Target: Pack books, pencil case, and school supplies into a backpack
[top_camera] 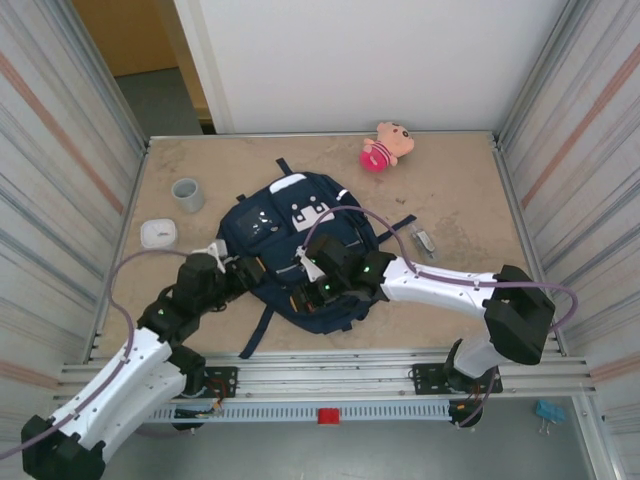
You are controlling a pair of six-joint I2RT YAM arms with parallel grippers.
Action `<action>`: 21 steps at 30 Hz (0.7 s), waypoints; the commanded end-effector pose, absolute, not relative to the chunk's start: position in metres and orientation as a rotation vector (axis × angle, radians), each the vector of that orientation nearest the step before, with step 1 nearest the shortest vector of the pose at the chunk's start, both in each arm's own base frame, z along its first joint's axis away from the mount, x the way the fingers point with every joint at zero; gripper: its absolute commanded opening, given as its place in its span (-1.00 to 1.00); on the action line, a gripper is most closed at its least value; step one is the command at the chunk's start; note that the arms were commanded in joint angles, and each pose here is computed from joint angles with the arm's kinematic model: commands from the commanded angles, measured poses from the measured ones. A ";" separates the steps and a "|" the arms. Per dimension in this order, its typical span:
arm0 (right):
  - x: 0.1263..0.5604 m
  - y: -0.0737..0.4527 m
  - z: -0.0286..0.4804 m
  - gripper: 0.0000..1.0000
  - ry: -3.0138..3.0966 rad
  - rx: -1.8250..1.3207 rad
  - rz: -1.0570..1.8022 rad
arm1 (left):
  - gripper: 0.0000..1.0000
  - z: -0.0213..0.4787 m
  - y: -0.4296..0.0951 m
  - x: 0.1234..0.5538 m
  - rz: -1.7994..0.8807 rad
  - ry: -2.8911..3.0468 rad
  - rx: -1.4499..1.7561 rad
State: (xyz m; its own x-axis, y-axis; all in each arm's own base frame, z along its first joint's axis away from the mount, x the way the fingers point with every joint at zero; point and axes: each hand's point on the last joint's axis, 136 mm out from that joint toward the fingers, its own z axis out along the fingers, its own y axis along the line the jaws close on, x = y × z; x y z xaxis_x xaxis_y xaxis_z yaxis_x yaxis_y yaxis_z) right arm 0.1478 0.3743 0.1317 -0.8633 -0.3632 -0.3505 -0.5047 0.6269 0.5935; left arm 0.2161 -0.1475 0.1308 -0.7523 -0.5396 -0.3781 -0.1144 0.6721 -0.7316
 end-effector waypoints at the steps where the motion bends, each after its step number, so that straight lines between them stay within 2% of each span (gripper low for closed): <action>1: 0.155 0.392 0.157 -1.00 2.562 -0.734 1.152 | 0.07 0.113 -0.157 0.210 -1.047 2.315 -0.672; 6: 0.152 0.394 0.155 -1.00 2.579 -0.749 1.164 | 0.05 0.117 -0.176 0.221 -1.120 2.307 -0.642; 10: 0.150 0.395 0.155 -1.00 2.584 -0.762 1.174 | -0.11 0.115 -0.182 0.231 -1.158 2.266 -0.684; 14: 0.148 0.394 0.155 -1.00 2.592 -0.765 1.176 | -0.17 0.114 -0.183 0.236 -1.168 2.241 -0.701; 16: 0.147 0.393 0.156 -1.00 2.592 -0.773 1.175 | -0.32 0.112 -0.179 0.238 -1.131 2.240 -0.708; 21: 0.147 0.377 0.158 -1.00 2.607 -0.771 1.125 | -0.94 0.103 -0.155 0.238 -0.968 2.250 -0.719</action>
